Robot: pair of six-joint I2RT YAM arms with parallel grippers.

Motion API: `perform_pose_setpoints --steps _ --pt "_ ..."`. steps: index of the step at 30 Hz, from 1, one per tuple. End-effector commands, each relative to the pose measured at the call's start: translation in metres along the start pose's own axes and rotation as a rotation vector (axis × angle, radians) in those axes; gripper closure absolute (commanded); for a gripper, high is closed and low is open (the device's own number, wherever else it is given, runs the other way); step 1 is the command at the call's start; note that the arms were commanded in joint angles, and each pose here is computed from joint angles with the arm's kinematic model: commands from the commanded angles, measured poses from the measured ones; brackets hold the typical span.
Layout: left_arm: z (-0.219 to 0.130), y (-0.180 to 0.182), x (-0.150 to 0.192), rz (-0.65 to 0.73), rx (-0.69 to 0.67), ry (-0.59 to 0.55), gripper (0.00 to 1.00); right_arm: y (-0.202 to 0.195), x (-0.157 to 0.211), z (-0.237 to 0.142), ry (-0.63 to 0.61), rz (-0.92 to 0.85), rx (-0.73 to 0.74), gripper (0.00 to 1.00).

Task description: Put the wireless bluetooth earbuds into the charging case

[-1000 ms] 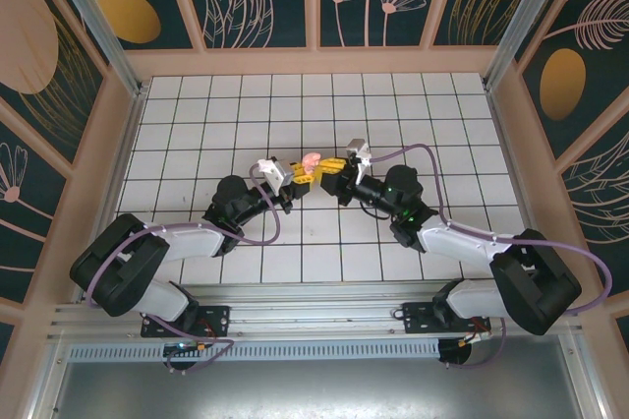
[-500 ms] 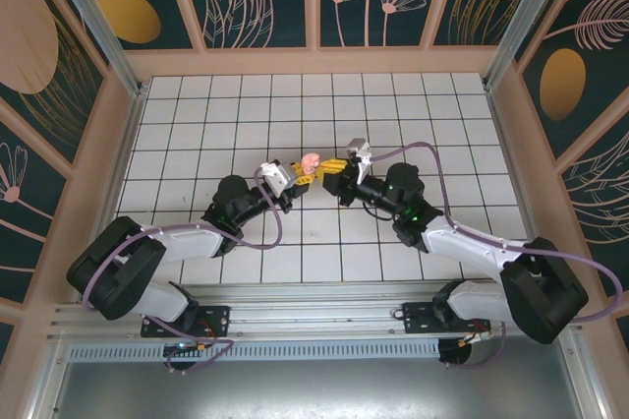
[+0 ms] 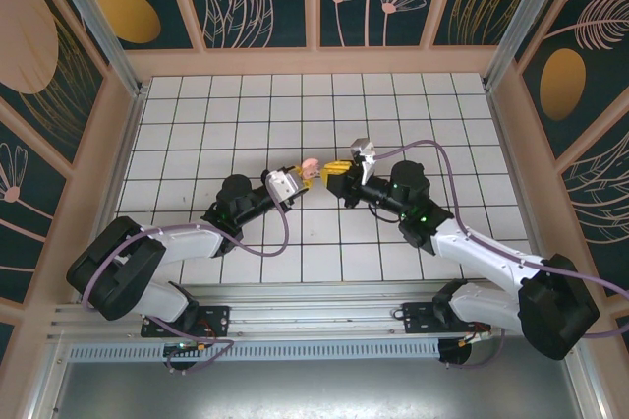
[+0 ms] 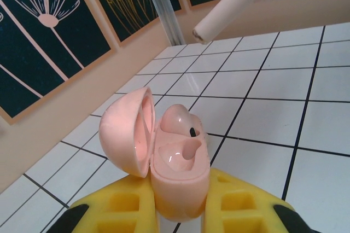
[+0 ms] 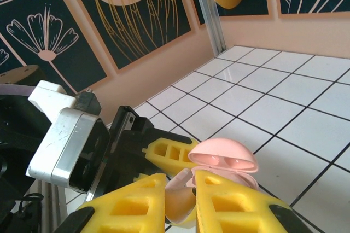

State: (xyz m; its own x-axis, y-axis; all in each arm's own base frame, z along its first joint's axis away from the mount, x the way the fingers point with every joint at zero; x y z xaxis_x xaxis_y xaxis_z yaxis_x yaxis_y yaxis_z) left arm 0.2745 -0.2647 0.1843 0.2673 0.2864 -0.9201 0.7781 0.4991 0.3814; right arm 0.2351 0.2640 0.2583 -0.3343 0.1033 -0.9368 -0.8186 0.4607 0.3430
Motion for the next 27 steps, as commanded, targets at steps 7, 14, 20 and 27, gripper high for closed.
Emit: perform_pose_setpoints --steps 7,14,20,27 --pt "-0.002 0.002 -0.013 0.089 0.001 -0.031 0.88 0.002 0.002 0.011 0.030 0.030 -0.025 0.83" --pt "-0.003 0.001 -0.016 0.105 0.005 -0.042 0.88 -0.002 0.008 0.016 0.050 0.047 -0.011 0.83" --pt "-0.005 0.001 -0.015 0.136 0.007 -0.038 0.87 -0.005 0.009 0.019 0.060 0.062 0.002 0.83" --pt "-0.006 -0.001 -0.015 0.173 0.011 -0.034 0.87 -0.009 0.012 0.020 0.084 0.085 0.027 0.83"
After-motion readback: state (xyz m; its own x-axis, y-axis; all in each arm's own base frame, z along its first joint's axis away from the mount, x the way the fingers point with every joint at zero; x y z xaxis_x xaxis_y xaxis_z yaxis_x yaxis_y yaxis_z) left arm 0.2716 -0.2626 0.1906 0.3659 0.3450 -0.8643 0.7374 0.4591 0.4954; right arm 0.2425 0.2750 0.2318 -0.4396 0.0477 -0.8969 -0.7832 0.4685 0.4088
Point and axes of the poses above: each hand's point on the last joint's axis, 136 mm out from that joint toward the fingers, its own z axis out along the fingers, its own y axis along the line the jaws close on, x = y × z, the point moved 3 cm from there along -z, back along the fingers, and after that the axes turned 2 degrees about z, right-handed, at the moved point
